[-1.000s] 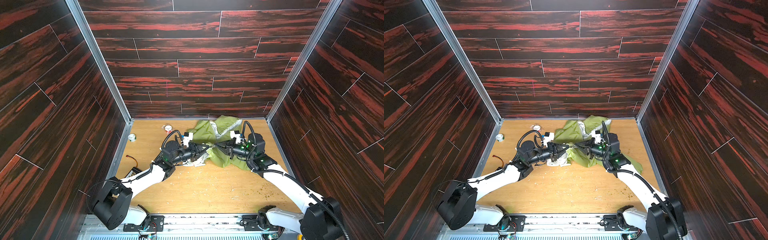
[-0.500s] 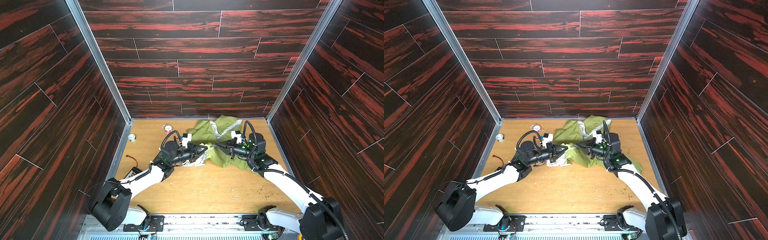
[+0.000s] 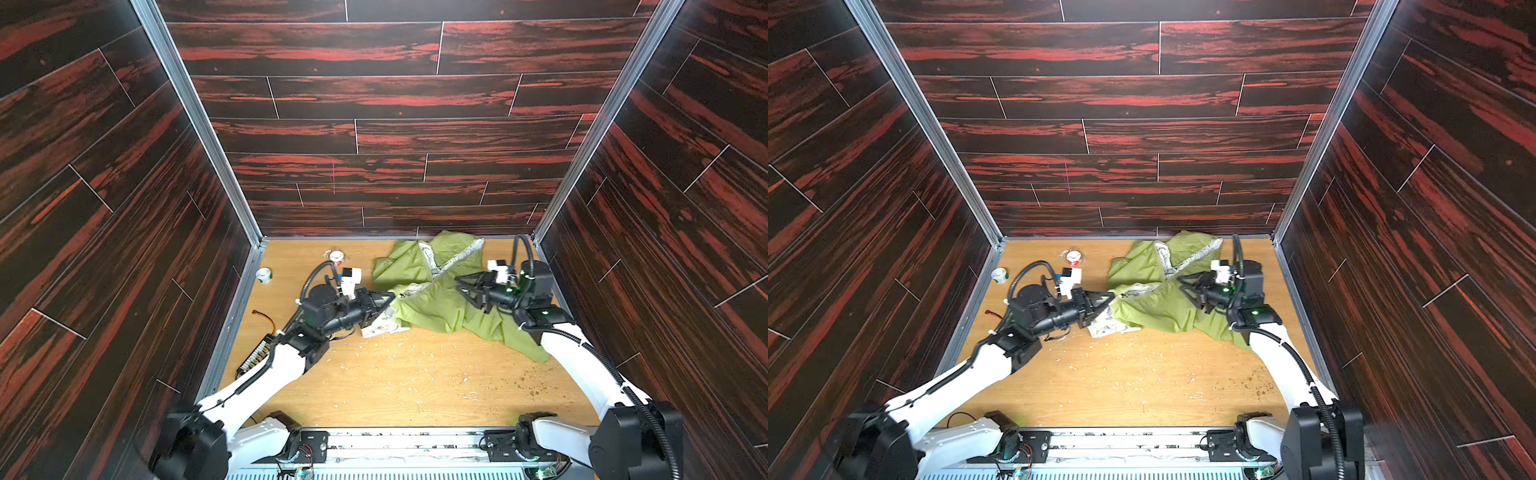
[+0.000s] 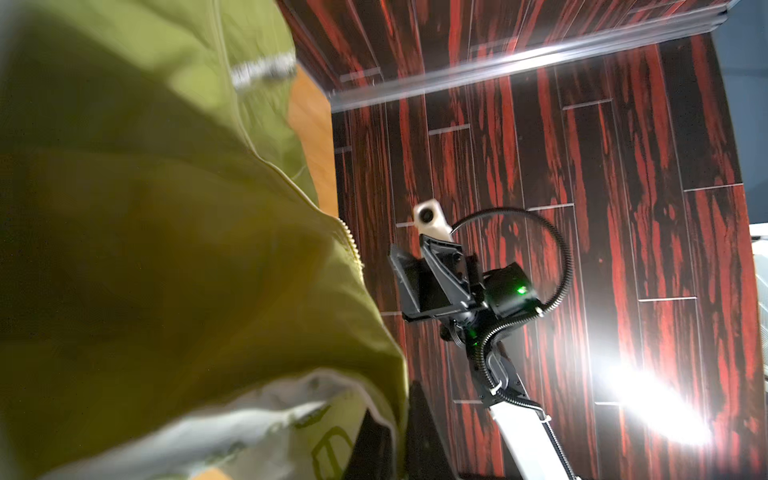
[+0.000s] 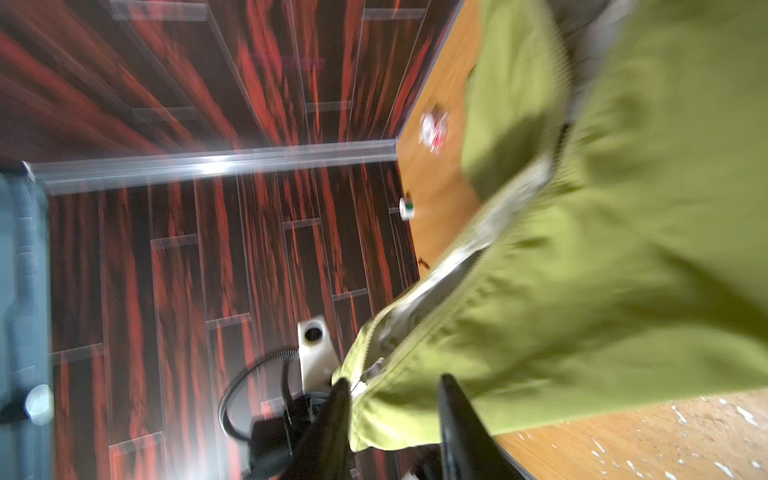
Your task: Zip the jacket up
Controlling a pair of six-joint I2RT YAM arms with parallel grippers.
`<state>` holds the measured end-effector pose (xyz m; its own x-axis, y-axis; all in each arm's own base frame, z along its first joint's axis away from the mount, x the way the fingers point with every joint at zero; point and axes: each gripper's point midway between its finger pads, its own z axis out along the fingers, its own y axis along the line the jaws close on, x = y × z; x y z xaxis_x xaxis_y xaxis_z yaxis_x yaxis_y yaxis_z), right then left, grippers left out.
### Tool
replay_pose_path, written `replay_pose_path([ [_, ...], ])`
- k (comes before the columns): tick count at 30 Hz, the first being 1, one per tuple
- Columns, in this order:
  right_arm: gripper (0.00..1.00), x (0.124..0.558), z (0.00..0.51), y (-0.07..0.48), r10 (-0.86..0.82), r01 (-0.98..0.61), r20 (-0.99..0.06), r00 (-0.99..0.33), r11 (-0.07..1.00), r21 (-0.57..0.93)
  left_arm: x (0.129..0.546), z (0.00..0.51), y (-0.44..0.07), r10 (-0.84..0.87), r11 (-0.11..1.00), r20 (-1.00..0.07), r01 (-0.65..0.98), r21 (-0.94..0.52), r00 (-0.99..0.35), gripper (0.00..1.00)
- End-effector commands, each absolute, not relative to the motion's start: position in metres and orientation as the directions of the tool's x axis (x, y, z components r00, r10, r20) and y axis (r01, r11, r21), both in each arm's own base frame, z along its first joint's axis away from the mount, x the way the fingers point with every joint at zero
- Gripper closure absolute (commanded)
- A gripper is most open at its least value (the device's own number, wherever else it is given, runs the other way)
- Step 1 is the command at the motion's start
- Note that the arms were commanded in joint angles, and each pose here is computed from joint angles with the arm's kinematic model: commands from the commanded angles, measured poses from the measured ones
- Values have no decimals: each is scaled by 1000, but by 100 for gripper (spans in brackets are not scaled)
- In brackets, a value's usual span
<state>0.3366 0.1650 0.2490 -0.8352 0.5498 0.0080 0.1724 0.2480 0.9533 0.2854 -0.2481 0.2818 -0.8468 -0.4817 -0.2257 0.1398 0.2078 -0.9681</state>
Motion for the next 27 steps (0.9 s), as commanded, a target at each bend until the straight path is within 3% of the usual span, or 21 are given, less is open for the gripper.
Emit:
replay_pose_path([
  [1, 44, 339, 214, 137, 550, 289, 21, -835, 405, 867, 282, 263, -219, -497, 374, -296, 107, -921, -816, 100],
  [3, 35, 347, 189, 106, 572, 370, -22, -820, 558, 743, 282, 259, -203, -506, 449, -335, 89, -889, -795, 100],
  [5, 32, 356, 168, 80, 587, 418, -62, -807, 643, 642, 280, 258, -190, -516, 491, -362, 79, -868, -776, 100],
  [11, 30, 374, 113, 23, 621, 525, -116, -775, 735, 430, 279, 256, -150, -556, 597, -429, 18, -802, -712, 100],
  [15, 33, 357, 70, 28, 633, 576, -10, -774, 711, 404, 293, 264, -137, -573, 622, -463, 9, -783, -676, 100],
  [19, 40, 341, 40, 60, 647, 611, 123, -752, 615, 498, 311, 278, -138, -558, 628, -483, 37, -777, -675, 100],
  [27, 45, 360, 26, 219, 474, 524, 302, -827, 455, 720, 347, 313, -118, -568, 650, -541, 66, -757, -620, 100],
])
